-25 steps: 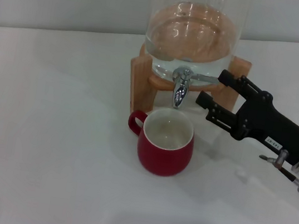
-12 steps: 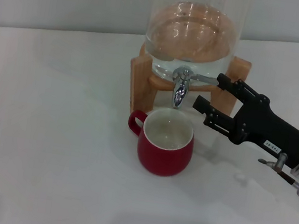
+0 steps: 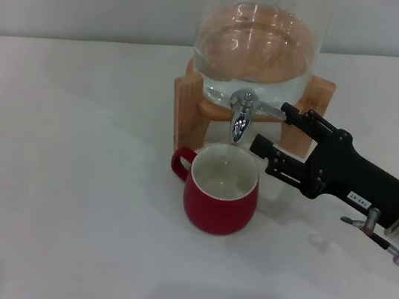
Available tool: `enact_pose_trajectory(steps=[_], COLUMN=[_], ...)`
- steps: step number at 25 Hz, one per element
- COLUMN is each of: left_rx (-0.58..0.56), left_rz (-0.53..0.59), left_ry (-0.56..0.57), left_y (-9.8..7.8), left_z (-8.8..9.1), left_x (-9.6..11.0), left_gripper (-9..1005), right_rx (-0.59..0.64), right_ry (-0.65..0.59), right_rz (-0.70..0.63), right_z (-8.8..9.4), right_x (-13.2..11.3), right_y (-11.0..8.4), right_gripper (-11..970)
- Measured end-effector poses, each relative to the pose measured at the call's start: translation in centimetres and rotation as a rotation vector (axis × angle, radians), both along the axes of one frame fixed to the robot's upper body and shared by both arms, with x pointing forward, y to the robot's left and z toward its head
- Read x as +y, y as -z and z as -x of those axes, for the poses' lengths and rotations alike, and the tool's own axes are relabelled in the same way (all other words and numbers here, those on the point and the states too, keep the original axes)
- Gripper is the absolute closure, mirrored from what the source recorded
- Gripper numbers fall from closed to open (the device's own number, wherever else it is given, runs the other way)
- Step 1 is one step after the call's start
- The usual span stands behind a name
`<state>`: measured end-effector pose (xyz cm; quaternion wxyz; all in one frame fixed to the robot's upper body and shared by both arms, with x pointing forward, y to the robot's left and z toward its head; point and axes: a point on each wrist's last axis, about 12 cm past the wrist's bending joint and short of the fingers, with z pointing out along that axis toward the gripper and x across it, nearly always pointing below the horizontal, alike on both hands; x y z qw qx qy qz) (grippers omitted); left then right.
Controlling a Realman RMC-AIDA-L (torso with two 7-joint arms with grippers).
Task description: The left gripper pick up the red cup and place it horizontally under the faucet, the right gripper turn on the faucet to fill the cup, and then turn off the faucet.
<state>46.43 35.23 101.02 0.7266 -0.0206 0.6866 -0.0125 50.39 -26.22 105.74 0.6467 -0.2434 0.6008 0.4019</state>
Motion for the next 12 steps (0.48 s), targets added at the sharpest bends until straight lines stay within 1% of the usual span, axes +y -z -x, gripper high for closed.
enact_pose_trajectory(steps=[12], left_rx=[0.0], left_rz=[0.0], left_ry=[0.0], left_y=[0.0], left_z=[0.02], left_x=[0.01], left_gripper=[124], right_rx=[0.009], right_ry=[-0.044], right_rz=[-0.009], right_z=[0.38], right_x=[0.33], right_y=[-0.05], right_gripper=[134])
